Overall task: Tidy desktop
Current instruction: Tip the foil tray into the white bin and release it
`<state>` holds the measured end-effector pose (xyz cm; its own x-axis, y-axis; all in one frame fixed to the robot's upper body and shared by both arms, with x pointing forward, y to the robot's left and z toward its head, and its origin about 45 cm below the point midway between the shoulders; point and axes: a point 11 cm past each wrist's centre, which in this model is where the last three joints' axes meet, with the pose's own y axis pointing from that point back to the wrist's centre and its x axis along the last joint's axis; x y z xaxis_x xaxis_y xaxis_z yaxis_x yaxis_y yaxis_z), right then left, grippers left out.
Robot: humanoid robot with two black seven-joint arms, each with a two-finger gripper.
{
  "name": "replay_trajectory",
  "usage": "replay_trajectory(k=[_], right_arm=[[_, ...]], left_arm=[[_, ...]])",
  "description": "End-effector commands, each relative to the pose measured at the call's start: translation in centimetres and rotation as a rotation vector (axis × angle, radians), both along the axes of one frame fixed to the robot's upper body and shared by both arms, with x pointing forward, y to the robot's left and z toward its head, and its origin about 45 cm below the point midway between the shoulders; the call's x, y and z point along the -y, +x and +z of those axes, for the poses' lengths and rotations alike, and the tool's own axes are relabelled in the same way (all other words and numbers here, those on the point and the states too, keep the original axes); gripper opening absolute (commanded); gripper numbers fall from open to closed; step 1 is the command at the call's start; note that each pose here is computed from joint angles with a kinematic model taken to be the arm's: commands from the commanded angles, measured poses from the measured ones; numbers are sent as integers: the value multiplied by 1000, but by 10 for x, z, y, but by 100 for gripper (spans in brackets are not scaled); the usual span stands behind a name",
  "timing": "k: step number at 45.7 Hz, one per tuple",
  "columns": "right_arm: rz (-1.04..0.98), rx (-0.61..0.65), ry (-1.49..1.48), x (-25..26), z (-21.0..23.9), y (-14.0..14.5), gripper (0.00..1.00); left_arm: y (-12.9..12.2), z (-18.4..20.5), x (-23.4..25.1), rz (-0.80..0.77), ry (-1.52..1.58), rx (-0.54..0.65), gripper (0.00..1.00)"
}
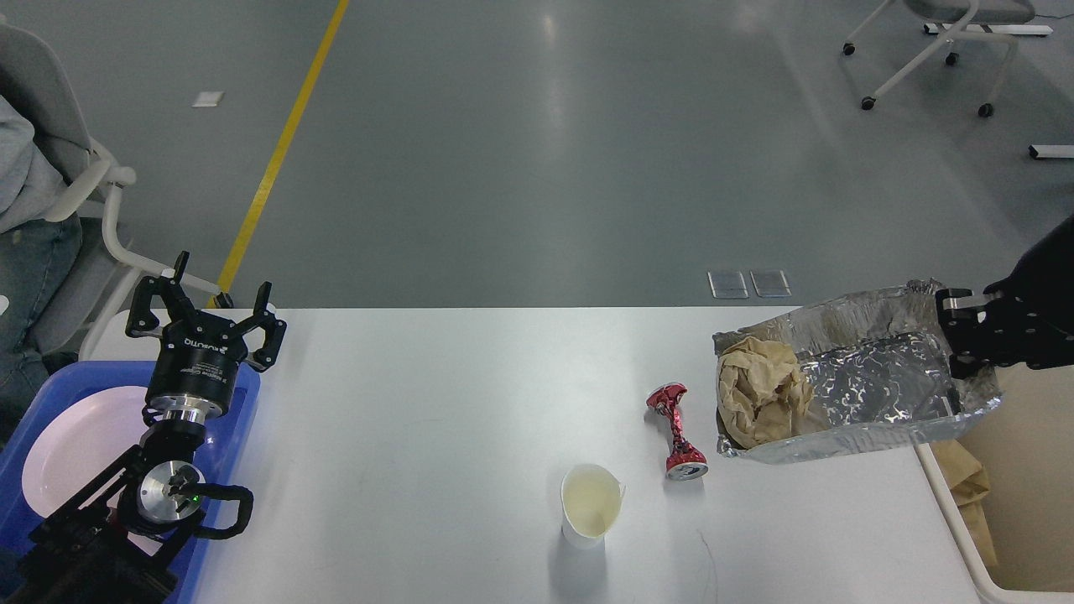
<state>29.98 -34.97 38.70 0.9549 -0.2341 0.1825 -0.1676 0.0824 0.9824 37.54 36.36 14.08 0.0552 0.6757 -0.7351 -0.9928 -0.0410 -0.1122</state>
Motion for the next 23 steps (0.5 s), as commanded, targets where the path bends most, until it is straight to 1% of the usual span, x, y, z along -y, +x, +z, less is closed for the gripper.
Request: replay_trajectory(k=[1,9,12,17,20,23], right_arm=[[-58,12,21,14,-2,-3,0],[-192,65,55,60,-5,-1,0],[-262,83,62,87,-11,-2,0],[-406,135,41,145,-24,-2,0],[-493,175,-19,186,-31,-4,0],[-573,219,-70,221,-43,-11,0]], left_arm=[[0,0,0,0,0,0,96],[0,0,0,0,0,0,96],[0,0,0,0,0,0,96],[0,0,0,0,0,0,96],[0,0,0,0,0,0,96],[0,0,0,0,0,0,96]])
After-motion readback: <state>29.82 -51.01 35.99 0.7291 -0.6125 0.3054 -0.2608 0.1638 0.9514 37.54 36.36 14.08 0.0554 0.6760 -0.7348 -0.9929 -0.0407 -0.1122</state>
